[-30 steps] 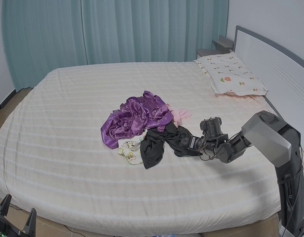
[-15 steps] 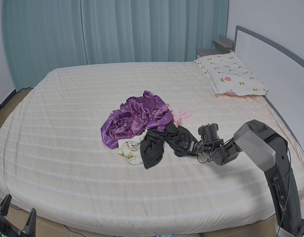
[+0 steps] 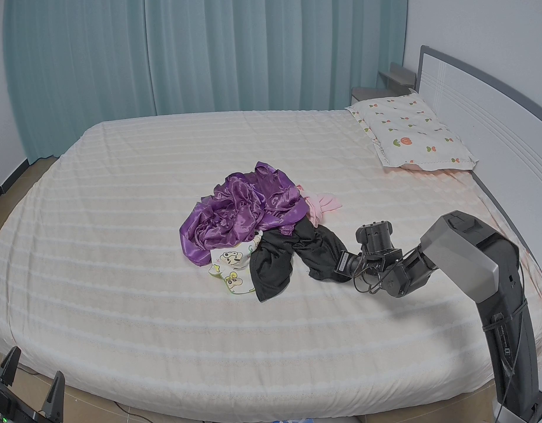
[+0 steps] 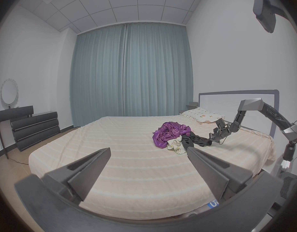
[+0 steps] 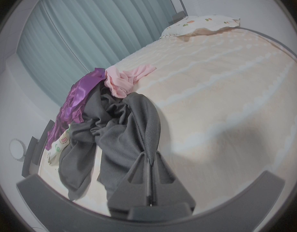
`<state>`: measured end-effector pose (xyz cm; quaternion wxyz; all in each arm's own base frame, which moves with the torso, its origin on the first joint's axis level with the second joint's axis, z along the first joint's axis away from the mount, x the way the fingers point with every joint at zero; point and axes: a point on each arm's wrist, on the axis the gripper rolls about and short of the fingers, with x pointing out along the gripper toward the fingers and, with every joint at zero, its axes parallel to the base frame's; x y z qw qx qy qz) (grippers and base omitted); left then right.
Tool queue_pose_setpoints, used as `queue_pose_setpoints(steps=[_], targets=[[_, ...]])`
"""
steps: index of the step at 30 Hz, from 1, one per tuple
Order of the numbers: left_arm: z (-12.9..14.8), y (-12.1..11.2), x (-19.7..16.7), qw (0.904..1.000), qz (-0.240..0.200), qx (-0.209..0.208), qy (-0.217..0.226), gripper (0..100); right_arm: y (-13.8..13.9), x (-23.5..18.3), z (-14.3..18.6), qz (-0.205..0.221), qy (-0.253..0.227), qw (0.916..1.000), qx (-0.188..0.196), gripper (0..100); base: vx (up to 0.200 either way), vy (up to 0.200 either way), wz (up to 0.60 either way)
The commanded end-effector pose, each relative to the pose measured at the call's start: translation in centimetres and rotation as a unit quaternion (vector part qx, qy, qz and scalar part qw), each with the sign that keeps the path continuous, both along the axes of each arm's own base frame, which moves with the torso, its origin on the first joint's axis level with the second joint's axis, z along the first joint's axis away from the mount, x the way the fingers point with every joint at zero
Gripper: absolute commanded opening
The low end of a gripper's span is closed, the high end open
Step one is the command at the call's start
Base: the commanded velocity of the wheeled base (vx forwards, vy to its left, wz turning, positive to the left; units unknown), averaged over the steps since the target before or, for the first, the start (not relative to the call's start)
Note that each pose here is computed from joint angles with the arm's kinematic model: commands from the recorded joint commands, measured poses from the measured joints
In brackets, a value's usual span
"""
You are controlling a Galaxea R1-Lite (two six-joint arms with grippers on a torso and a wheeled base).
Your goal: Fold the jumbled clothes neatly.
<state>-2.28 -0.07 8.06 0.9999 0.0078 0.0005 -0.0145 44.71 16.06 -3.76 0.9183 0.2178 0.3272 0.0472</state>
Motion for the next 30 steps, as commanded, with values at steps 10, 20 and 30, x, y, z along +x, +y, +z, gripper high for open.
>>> queue_pose_setpoints(steps=[10, 20, 30], targets=[[5.6, 0.0, -1.5, 0.9935, -0.018, -0.031, -0.108, 100, -3.6, -10.1, 4.8, -0.007, -0.04, 0.9906, 0.131, 0, 0.0, 0.0, 0.0], [9.3, -0.4, 4.7, 0.9926, -0.085, -0.046, 0.073, 100, -5.2, -14.8, 3.6, -0.045, -0.056, 0.9715, 0.226, 0, 0.0, 0.0, 0.0], [6.4, -2.8, 13.1, 0.9456, -0.169, -0.039, 0.275, 100, -4.6, -15.7, 2.9, -0.034, -0.049, 0.9721, 0.227, 0, 0.0, 0.0, 0.0]])
